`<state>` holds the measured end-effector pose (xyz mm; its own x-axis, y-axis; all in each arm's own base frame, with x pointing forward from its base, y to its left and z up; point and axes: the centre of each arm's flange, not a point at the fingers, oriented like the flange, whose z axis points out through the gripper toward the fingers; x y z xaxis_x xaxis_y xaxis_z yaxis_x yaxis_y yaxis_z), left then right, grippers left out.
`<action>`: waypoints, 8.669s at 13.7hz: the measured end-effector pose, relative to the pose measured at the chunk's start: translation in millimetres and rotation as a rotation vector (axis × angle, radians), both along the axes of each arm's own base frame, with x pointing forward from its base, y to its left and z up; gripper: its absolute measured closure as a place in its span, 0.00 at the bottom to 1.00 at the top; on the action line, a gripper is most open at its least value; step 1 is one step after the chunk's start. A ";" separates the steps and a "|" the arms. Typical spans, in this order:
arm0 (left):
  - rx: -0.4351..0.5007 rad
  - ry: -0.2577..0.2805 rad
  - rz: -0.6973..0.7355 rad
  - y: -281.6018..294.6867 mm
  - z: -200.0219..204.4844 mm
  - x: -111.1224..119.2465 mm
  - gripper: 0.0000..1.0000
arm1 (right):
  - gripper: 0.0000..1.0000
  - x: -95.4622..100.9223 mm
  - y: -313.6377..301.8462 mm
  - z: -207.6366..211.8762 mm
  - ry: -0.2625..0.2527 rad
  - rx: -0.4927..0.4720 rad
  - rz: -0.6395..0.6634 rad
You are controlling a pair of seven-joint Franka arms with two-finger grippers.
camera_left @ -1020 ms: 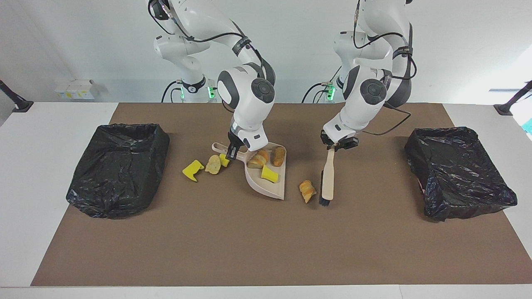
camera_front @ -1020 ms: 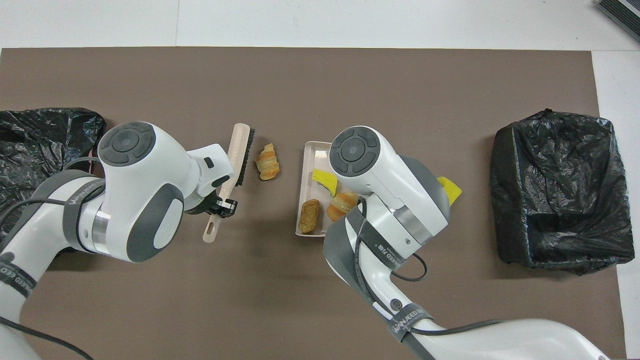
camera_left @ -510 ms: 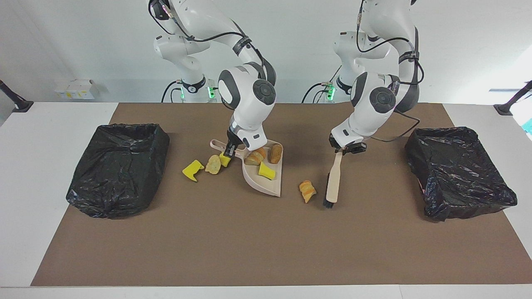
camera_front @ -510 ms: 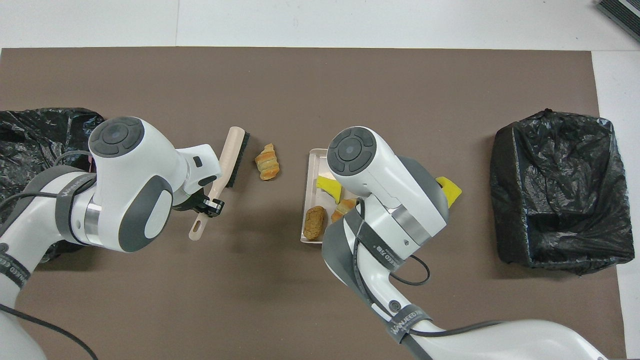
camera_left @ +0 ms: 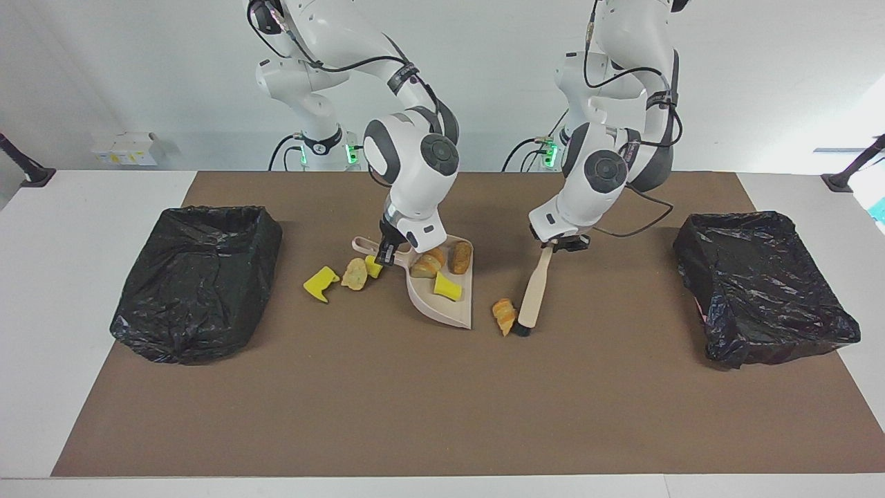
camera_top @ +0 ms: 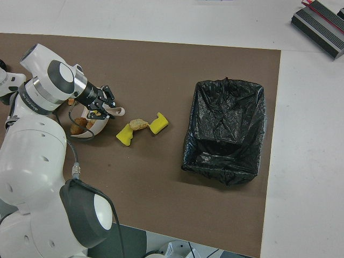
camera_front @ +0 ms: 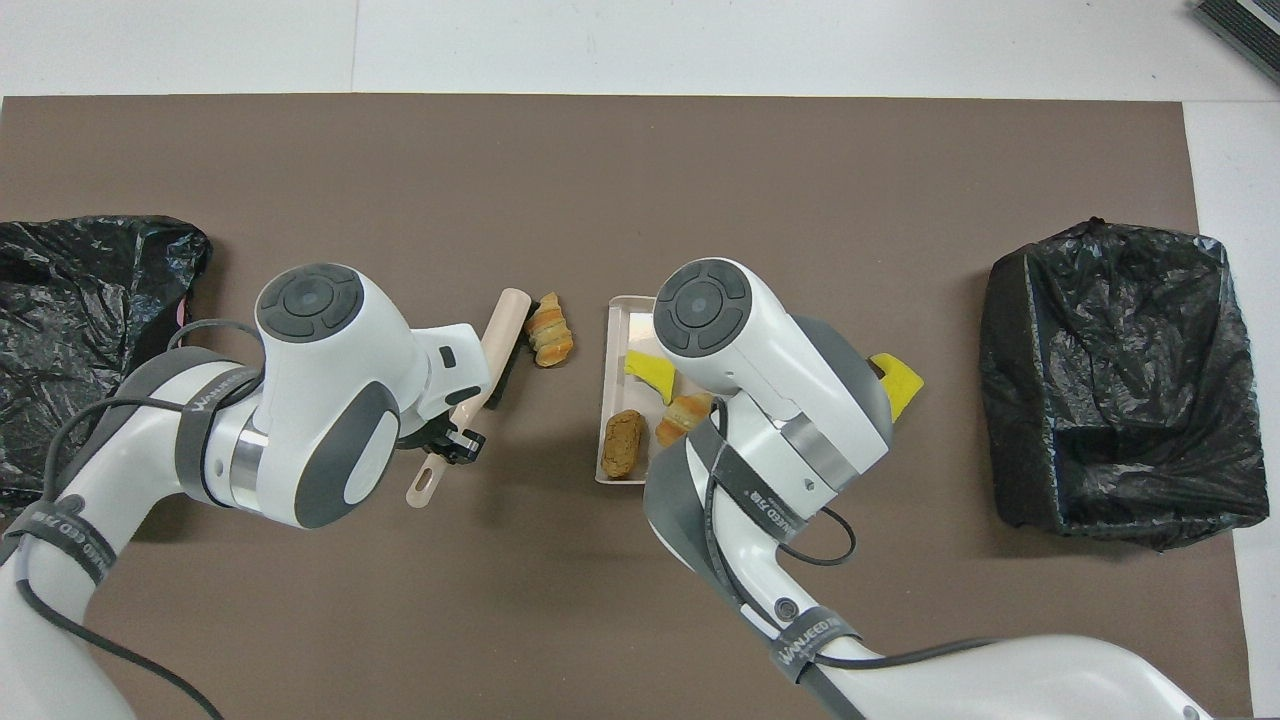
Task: Sweep and dump trash in bin
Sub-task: 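Sweep the last chunk into the dustpan with the left gripper's brush, then carry the dustpan to the bin and tip it with the right gripper, then lift the emptied dustpan back over the table with the right gripper, then set the dustpan down mid-table and release it with the right gripper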
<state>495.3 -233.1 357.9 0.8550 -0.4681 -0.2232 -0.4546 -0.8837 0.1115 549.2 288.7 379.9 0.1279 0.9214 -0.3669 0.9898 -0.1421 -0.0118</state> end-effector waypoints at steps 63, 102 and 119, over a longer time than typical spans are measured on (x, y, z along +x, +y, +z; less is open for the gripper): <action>0.103 0.045 0.430 -115.0 -6.1 -324.1 0.74 | 0.68 5.5 -474.4 135.3 0.019 -0.423 -0.048; 0.057 -0.279 0.335 129.8 227.1 26.5 0.00 | 0.68 -19.5 -174.8 133.3 -0.159 0.132 -1.037; 0.068 -0.287 0.247 160.2 315.3 40.7 0.00 | 0.68 8.8 100.6 3.2 -0.163 0.242 -1.525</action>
